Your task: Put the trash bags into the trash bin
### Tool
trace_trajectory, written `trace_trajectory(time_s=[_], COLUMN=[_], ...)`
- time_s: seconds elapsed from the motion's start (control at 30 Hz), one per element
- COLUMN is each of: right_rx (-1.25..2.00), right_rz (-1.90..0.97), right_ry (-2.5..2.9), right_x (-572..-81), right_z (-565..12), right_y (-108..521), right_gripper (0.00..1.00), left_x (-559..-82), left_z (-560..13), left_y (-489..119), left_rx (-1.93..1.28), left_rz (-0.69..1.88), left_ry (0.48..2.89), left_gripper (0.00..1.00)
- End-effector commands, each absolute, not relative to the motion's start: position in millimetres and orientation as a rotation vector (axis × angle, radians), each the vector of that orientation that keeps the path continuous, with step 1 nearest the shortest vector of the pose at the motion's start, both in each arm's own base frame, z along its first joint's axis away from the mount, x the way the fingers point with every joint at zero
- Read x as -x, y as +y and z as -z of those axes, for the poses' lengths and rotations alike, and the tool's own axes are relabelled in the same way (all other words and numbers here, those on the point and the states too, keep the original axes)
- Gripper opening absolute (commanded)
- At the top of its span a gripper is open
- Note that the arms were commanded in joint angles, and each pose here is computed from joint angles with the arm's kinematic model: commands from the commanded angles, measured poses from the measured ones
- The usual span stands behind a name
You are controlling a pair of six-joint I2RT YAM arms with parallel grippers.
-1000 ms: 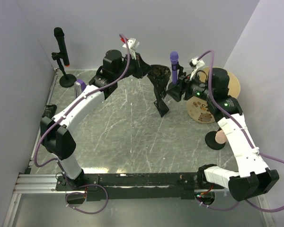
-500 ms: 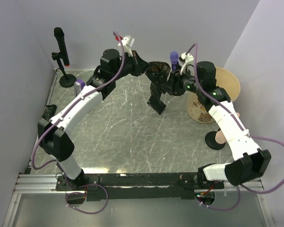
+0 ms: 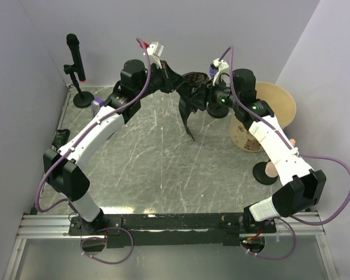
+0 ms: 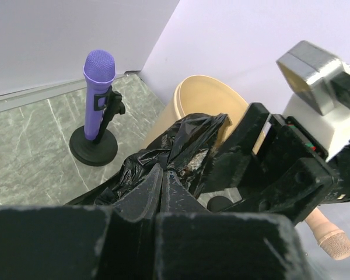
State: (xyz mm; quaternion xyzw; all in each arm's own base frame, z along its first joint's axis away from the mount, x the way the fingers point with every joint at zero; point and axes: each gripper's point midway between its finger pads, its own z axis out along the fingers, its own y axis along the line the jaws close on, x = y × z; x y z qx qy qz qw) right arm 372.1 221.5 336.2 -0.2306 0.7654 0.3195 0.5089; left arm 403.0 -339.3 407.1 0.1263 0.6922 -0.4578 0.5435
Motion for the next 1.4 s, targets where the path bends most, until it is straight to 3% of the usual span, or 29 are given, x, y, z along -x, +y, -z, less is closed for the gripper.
trace_trajectory(time_s=[0.0, 0.2, 0.33, 0.53, 0.57, 0.67, 0.77, 0.8, 0.83, 0.9, 0.93, 0.97, 1.0, 1.07, 1.17, 1.27, 1.37], right_rx=[0.532, 0.545, 0.489, 0.406, 0.402, 0.397, 0.415, 0.428, 0.439, 0.451, 0.451, 0.460, 0.447, 0.404, 0.381, 0.418, 0.417], right_rz=[-0.765, -0.785, -0.741, -0.661, -0.654, -0.609, -0.557, -0.548, -0.544, -0.556, -0.603, -0.679, -0.760, -0.936, -1.141, -1.279, -1.323], right_ry=[1.762, 1.734, 1.757, 1.803, 1.805, 1.813, 1.805, 1.803, 1.800, 1.809, 1.817, 1.819, 1.833, 1.845, 1.831, 1.784, 1.762], right_x=[-378, -367, -376, -407, -411, -421, -428, -429, -430, -427, -423, -418, -414, -404, -392, -383, -382], right_z=[-369, -381, -375, -361, -362, -362, -364, -363, -365, -363, -362, -364, -363, -367, -373, -381, -384], right_y=[225, 225, 218, 212, 212, 209, 203, 202, 199, 195, 196, 199, 202, 209, 220, 231, 236], right_gripper=[0.61, 0.69, 0.61, 0.59, 0.55, 0.32, 0.22, 0.16, 0.04, 0.00, 0.00, 0.00, 0.00, 0.00, 0.00, 0.00, 0.00], left_x=[-392, -399, -395, -383, -383, -380, -376, -377, -380, -394, -406, -416, -421, -426, -396, -352, -329], left_z=[-431, -427, -429, -428, -427, -425, -428, -428, -429, -432, -432, -437, -442, -445, -437, -396, -373], left_y=[-337, -332, -336, -345, -345, -344, -340, -337, -333, -319, -307, -295, -284, -258, -226, -233, -255], left_rx=[-0.308, -0.295, -0.320, -0.373, -0.376, -0.400, -0.423, -0.430, -0.430, -0.404, -0.347, -0.304, -0.281, -0.246, -0.306, -0.484, -0.562], left_rz=[1.127, 1.086, 1.121, 1.201, 1.199, 1.196, 1.202, 1.187, 1.164, 1.079, 1.014, 0.962, 0.932, 0.869, 0.857, 0.926, 1.140], left_ry=[1.582, 1.588, 1.574, 1.567, 1.569, 1.566, 1.550, 1.545, 1.542, 1.532, 1.540, 1.534, 1.522, 1.520, 1.486, 1.504, 1.546], left_gripper=[0.01, 0.01, 0.01, 0.01, 0.01, 0.01, 0.01, 0.01, 0.01, 0.01, 0.06, 0.33, 0.48, 0.64, 0.67, 0.56, 0.54])
